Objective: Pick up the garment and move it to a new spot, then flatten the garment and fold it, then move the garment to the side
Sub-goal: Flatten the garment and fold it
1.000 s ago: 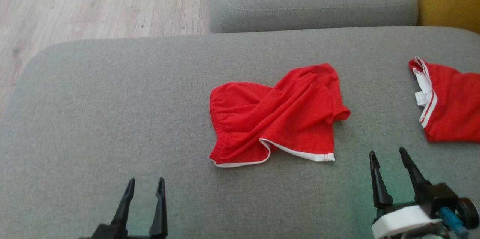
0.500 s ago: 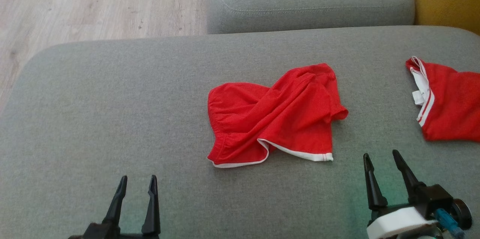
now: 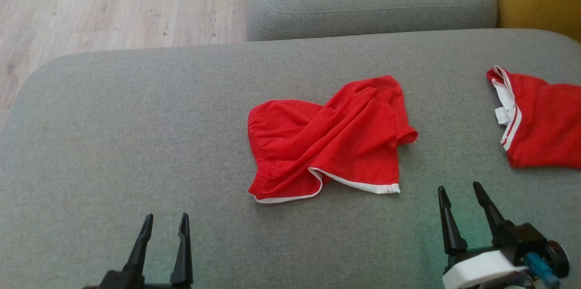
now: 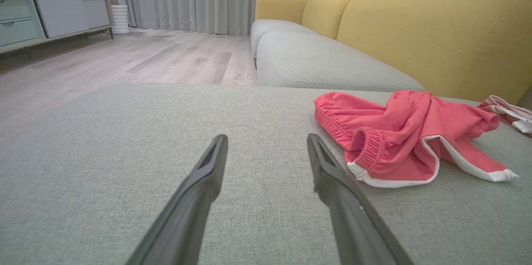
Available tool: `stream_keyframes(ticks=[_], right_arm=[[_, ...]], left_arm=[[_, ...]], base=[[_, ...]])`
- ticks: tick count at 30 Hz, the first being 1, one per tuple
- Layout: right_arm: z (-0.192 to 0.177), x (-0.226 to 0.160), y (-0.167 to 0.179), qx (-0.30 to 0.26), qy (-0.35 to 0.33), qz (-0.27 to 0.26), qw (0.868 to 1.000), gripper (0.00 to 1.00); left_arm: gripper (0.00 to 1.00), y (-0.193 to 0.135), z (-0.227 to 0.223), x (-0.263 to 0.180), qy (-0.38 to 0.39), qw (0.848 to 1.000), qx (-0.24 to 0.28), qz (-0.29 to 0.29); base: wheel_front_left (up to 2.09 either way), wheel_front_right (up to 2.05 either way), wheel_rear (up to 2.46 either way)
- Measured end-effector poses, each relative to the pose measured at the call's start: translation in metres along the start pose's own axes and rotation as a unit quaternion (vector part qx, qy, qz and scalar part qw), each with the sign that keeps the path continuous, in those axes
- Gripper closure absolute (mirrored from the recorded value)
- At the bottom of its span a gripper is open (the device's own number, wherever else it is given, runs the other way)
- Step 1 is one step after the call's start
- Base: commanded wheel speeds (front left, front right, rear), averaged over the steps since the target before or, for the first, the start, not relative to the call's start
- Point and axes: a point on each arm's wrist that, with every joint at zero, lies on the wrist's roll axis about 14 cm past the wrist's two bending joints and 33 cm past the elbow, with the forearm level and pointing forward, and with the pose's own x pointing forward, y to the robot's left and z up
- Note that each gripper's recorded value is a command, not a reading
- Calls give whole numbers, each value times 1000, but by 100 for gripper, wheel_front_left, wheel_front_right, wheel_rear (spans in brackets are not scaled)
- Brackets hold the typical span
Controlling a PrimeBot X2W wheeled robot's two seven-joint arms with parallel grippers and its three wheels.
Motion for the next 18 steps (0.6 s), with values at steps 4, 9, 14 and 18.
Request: stream_keyframes(ticks=[4,9,14,18], right_arm=[[-1,0,0,0,2,-1,1000,0],[-2,2,0,1,3,0,1000,0],[8,8,0,-1,-11,1,1000,0],[13,9,3,-1,-19,6,1000,0]], left_arm=[[0,-1,-1,1,2,1000,-1,-3],[0,-2,-3,2,5,1000,-2,-4],[0,-4,-1,3,2,1000,-3,-7],[0,-7,1,4,0,1000,-3,-11]], base=[[0,0,0],[0,0,0],[0,0,0],[0,0,0]])
